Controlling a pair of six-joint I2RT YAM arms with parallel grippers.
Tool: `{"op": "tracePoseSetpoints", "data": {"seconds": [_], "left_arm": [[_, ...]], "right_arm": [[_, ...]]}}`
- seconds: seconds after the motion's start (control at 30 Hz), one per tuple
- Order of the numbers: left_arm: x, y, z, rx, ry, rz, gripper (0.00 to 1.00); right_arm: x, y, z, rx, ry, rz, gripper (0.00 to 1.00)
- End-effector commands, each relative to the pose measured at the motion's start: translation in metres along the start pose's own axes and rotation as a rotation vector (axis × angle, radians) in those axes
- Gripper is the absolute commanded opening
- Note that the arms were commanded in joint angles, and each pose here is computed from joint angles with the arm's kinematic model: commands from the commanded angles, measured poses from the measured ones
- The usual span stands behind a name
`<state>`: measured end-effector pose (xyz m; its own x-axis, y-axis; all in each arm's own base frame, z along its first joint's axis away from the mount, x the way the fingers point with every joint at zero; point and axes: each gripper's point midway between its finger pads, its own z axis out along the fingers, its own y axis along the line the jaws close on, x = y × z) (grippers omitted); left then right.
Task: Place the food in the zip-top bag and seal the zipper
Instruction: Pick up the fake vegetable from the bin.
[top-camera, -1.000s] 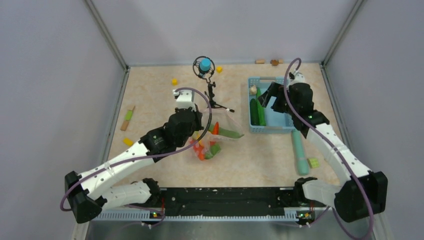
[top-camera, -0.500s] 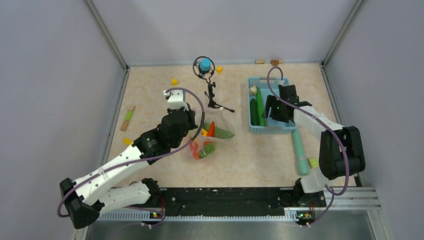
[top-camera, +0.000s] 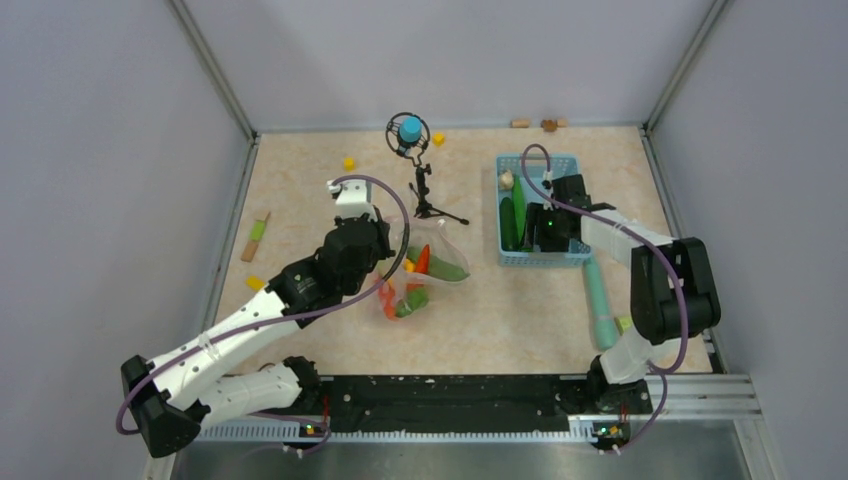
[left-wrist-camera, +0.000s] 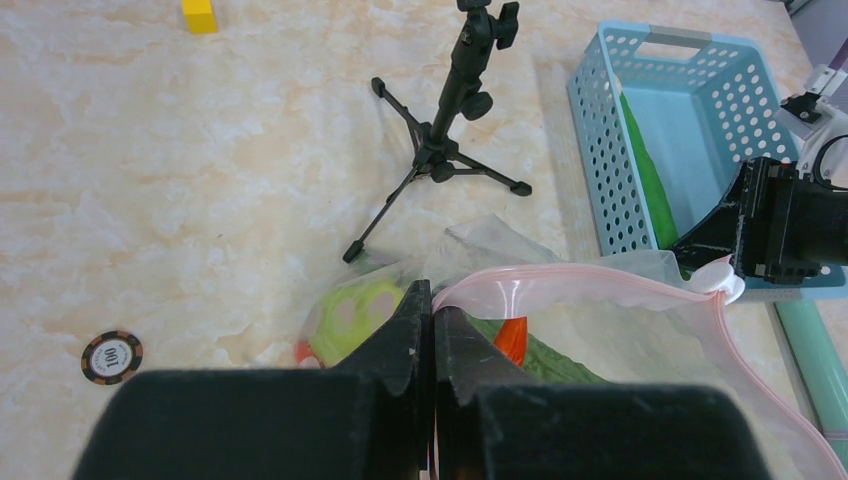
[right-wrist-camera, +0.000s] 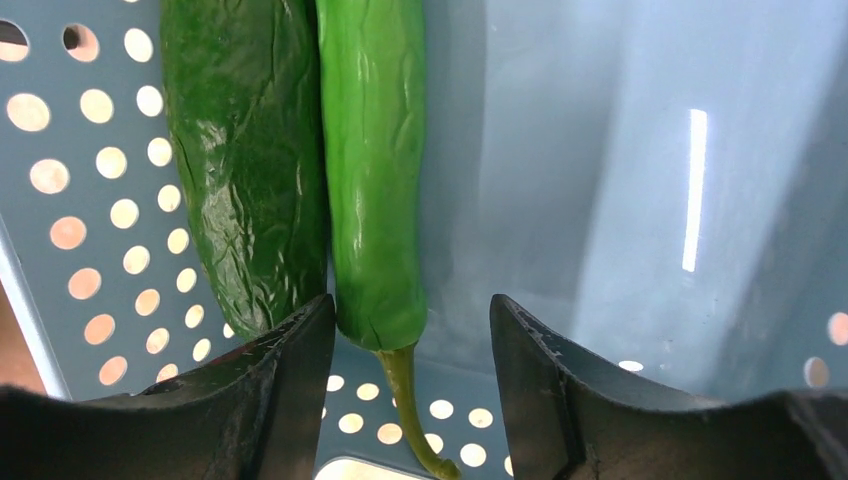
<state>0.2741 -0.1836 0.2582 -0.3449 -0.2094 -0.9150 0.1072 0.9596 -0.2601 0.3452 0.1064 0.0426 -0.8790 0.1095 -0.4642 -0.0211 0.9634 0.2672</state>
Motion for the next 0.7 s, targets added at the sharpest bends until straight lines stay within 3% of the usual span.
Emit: {"op": "tracePoseSetpoints", "data": {"seconds": [0.0, 0.17, 0.53, 0.67], "left_arm": [[-0.004, 0.000, 0.003, 0.001, -0.022, -0.026, 0.00], [-0.002, -0.002, 0.004, 0.014, -0.012, -0.027, 0.00], [-0.001, -0.004, 0.004, 0.021, -0.005, -0.034, 0.00], [-0.003, -0.004, 0.003, 0.023, -0.006, -0.039, 0.00]], "right_arm": [[-0.013, 0.013, -0.001, -0.062, -0.011, -0.028, 0.56], [-0.011, 0.017, 0.000, -0.088, 0.001, -0.029, 0.48], [-0.002, 0.012, 0.011, -0.069, 0.041, -0.004, 0.43], [-0.004, 0.012, 0.011, -0.067, 0.032, -0.001, 0.21]]}}
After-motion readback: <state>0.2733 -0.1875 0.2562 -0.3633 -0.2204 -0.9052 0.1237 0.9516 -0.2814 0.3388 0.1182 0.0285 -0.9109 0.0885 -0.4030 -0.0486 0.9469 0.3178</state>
